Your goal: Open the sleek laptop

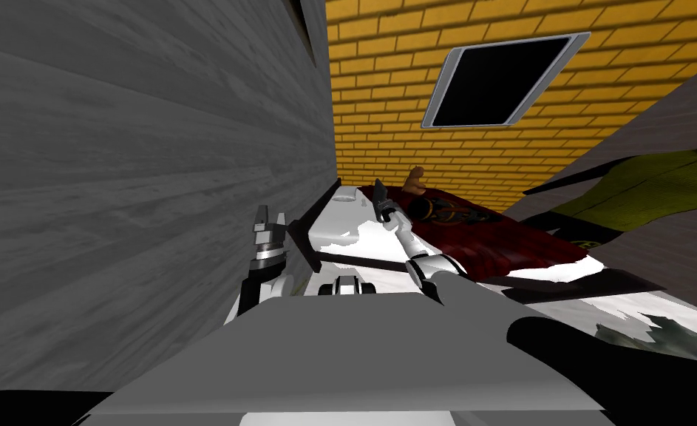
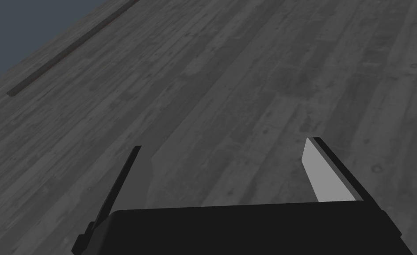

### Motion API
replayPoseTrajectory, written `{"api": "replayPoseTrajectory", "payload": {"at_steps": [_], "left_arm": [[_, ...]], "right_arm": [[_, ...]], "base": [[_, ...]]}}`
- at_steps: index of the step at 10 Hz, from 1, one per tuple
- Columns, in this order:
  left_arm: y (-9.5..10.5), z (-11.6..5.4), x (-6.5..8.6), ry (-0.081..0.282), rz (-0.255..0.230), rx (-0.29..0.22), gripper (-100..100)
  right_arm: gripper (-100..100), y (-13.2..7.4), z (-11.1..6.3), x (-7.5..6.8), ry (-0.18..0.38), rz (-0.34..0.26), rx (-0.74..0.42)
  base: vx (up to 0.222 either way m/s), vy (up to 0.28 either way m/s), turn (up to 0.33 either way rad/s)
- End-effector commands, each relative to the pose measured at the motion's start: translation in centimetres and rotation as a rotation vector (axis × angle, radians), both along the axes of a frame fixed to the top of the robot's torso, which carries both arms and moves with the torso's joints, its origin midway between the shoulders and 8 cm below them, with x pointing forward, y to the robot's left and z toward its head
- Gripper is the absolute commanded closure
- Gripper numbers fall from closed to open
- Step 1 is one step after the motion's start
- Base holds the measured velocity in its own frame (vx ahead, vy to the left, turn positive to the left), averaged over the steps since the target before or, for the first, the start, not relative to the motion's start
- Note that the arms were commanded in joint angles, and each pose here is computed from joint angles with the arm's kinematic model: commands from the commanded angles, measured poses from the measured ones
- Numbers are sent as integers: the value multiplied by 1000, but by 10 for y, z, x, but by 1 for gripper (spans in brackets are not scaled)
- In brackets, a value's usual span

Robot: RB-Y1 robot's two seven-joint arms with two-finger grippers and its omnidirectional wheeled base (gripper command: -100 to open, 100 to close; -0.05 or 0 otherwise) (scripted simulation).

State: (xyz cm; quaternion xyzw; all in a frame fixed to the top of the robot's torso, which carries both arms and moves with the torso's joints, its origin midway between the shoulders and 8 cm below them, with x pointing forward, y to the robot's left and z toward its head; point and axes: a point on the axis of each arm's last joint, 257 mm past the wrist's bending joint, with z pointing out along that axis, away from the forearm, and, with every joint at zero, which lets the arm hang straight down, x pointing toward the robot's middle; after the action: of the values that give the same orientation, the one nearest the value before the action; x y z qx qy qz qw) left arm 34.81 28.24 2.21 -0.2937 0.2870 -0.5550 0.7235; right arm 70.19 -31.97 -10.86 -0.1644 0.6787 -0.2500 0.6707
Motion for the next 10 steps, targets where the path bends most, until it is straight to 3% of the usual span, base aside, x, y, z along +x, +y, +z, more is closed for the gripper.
{"api": "replayPoseTrajectory", "payload": {"at_steps": [1, 5, 7, 8, 9, 10], "left_arm": [[0, 0, 0, 0, 0, 0, 0], [0, 0, 0, 0, 0, 0, 0], [0, 0, 0, 0, 0, 0, 0], [0, 0, 0, 0, 0, 0, 0], [0, 0, 0, 0, 0, 0, 0], [0, 0, 0, 0, 0, 0, 0]], "right_arm": [[100, 38, -4, -5, 3, 26, -7], [100, 91, -4, -13, 0, 65, 0], [100, 64, -2, -10, -9, 44, 28], [100, 64, -2, -10, -10, 44, 37], [100, 44, -3, -9, -14, 24, 53], [100, 44, -3, -9, -16, 24, 74]], "base": [[21, -76, -97], [11, -63, -100], [-6, -15, 69], [-13, -12, 65], [-17, -9, 118], [-16, -8, 61]]}}
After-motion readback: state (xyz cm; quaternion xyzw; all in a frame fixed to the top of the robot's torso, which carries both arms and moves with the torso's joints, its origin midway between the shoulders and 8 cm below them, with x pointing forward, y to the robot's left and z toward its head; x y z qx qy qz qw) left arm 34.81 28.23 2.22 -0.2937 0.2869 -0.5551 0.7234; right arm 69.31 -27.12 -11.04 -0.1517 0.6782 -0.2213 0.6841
